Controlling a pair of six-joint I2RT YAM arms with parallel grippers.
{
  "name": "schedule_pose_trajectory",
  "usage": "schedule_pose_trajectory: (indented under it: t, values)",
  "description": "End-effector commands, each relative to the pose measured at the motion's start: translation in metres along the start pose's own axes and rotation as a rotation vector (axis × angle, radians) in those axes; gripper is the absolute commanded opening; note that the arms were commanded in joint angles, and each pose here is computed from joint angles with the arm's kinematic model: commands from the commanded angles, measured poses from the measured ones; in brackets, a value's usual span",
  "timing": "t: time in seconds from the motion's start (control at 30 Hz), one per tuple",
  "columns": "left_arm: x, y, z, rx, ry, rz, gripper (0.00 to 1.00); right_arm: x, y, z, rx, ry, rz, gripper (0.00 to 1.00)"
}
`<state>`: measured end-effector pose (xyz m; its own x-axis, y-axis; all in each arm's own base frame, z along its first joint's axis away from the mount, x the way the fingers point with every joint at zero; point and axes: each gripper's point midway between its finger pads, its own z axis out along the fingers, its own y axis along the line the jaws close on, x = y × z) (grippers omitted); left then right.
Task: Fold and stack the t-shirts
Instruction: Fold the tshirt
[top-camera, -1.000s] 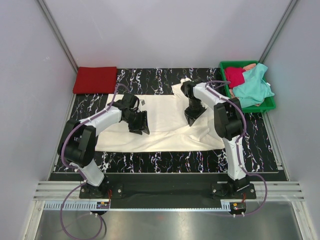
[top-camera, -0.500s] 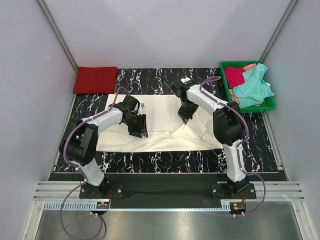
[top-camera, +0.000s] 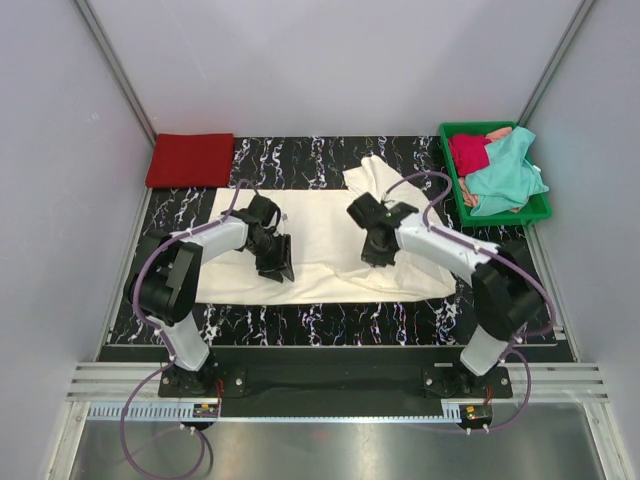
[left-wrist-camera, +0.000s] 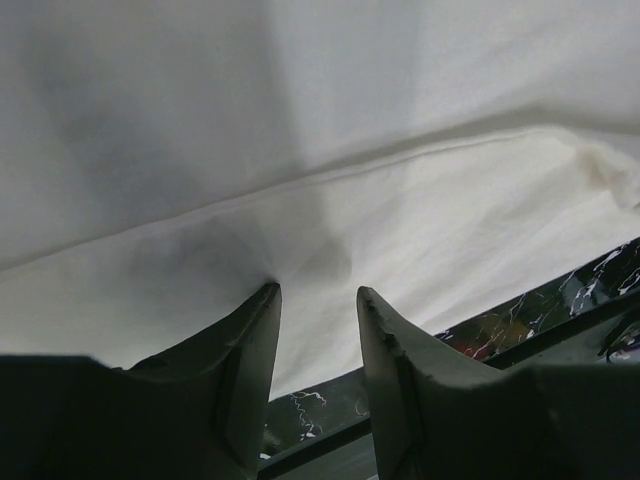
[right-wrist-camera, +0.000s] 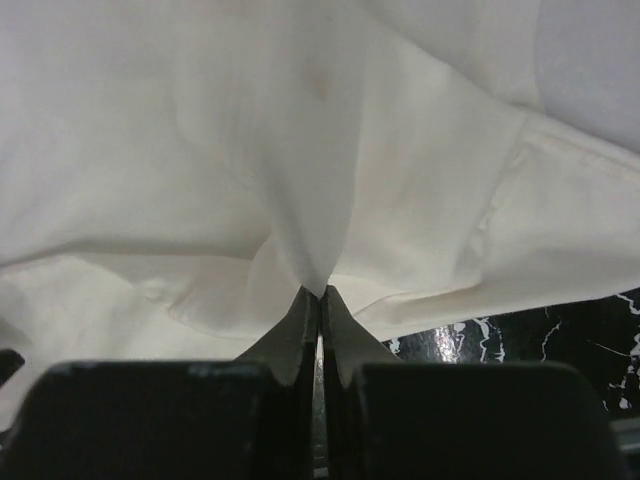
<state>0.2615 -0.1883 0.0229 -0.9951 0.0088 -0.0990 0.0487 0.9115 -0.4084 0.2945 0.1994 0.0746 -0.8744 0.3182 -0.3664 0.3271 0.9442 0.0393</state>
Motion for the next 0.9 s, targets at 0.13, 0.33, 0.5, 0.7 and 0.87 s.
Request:
schedule_pose_trajectory:
  t: [0.13, 0.33, 0.5, 0.7, 0.87]
  values:
    - [0.003, 0.018, 0.003, -0.078, -0.014, -0.010, 0.41, 0.042, 0.015, -0.030, -0.254, -0.176, 0.008, 0.00]
    - [0.006, 0.025, 0.005, -0.108, -0.019, -0.018, 0.41, 0.062, -0.028, -0.032, -0.218, -0.270, 0.022, 0.99]
    - [0.001, 0.023, -0.002, -0.114, -0.038, -0.009, 0.41, 0.044, -0.040, -0.043, -0.197, -0.365, -0.008, 1.00]
    - [-0.023, -0.010, -0.036, -0.027, -0.182, 0.101, 0.41, -0.005, -0.035, -0.057, -0.184, -0.251, 0.039, 0.91]
    - [-0.037, -0.062, -0.058, 0.159, -0.279, 0.189, 0.53, -0.030, -0.036, -0.044, -0.185, -0.061, -0.097, 0.71]
